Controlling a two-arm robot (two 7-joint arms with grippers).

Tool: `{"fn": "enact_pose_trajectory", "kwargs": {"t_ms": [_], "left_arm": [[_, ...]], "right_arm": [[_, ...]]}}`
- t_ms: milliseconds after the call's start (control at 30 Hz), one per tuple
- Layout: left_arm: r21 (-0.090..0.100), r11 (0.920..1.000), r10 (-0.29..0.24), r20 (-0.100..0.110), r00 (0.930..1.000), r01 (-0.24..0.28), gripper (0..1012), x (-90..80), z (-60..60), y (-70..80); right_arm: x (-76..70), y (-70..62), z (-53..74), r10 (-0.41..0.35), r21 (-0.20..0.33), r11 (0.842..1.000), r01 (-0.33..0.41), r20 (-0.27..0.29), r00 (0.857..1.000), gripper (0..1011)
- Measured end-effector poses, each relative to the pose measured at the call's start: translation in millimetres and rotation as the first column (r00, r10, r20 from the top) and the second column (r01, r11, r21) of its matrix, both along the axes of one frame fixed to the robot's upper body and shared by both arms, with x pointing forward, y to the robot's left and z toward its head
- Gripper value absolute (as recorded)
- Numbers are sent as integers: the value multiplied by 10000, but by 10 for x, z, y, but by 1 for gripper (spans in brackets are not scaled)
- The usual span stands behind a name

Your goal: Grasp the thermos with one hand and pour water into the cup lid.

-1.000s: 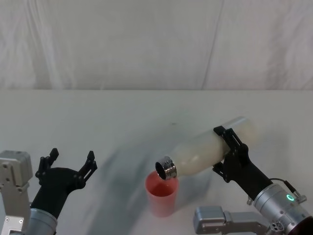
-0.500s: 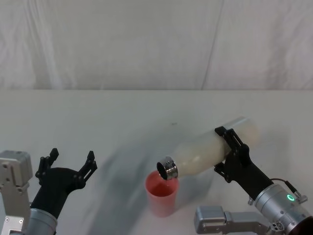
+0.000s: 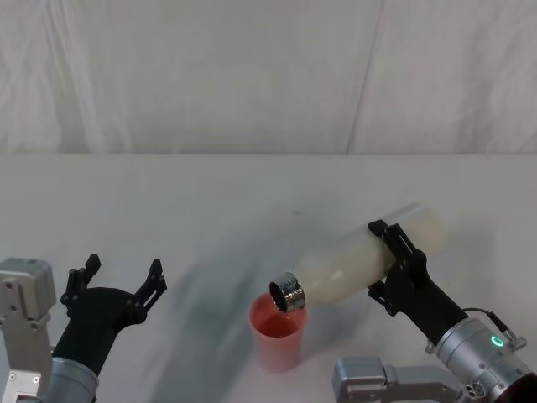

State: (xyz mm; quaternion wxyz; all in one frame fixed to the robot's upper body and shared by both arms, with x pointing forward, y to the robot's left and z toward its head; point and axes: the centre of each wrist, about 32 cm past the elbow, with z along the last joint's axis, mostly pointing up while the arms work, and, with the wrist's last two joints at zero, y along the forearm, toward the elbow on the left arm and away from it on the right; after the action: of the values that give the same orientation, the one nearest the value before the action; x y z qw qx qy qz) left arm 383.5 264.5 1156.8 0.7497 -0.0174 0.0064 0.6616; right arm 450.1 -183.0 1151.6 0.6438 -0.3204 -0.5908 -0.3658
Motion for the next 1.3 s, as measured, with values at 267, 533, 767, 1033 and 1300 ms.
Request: {"fn": "enact_pose_trajectory", "kwargs": {"t_ms": [267, 533, 767, 1033, 1300], "left_arm": [[0, 10000, 0, 0, 10000, 0, 1001, 0, 0, 0], [0, 10000, 1, 1, 10000, -1, 1001, 0, 0, 0], [0, 10000, 1, 0, 10000, -1, 1001, 0, 0, 0], [0, 10000, 0, 0, 10000, 0, 1001, 0, 0, 0], [-1, 10000, 1, 0, 10000, -1, 1001, 0, 0, 0]], "right_arm": [[1, -4, 1, -16, -47, 10000, 16, 44, 10000, 962], [7, -5, 0, -31, -89, 10000, 32, 71, 10000, 962], [13, -7, 6, -31, -111, 9999, 33, 107, 9999, 962], [19, -9, 1, -29, -107, 9999, 30, 88, 10000, 962], [18, -9, -3, -30, -88, 10000, 31, 68, 10000, 962]]}}
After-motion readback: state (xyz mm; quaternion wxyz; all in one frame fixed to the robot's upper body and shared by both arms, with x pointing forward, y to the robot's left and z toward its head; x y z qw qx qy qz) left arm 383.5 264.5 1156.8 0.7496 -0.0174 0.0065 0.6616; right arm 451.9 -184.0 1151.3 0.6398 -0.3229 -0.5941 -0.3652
